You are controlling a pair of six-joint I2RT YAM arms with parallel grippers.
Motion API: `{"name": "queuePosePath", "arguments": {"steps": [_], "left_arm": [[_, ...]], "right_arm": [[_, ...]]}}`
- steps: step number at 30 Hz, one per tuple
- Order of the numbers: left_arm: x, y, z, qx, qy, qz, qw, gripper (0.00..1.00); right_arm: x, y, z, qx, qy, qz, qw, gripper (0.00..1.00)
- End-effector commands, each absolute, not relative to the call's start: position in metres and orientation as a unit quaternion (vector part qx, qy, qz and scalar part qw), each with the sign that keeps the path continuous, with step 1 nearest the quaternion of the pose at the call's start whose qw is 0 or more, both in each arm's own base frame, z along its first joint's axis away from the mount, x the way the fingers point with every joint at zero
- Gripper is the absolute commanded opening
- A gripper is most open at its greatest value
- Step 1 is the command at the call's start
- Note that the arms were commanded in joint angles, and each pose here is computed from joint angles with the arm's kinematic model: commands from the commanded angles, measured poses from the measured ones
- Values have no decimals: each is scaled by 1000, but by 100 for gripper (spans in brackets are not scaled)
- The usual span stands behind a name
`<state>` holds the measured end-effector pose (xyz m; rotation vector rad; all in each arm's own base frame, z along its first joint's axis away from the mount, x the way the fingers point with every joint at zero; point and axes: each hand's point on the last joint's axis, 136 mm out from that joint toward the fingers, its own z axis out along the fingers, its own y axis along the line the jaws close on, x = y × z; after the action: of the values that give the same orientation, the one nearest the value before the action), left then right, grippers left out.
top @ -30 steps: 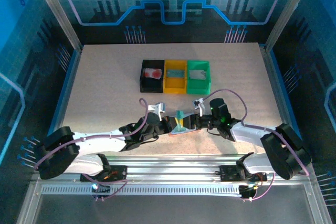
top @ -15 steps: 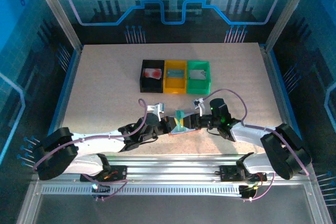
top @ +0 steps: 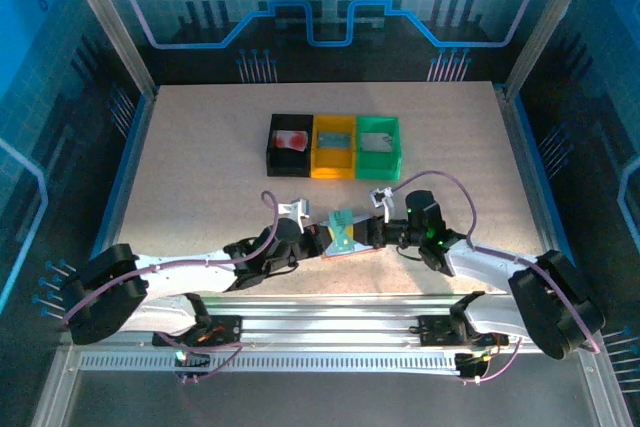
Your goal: Take the credit cards out of the card holder
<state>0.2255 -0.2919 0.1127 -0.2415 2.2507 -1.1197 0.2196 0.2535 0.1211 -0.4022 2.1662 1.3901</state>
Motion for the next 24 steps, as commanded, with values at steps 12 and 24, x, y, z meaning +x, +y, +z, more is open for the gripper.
{"name": "queuePosePath", "arguments": {"steps": [12, 24], "left_arm": [[225, -286, 120, -92, 845, -420, 319, 0], [214, -272, 129, -97, 836, -434, 321, 12]], "right_arm": [[214, 256, 137, -168, 779, 536, 279, 4], [224, 248, 133, -139, 797, 512, 288, 0]]}}
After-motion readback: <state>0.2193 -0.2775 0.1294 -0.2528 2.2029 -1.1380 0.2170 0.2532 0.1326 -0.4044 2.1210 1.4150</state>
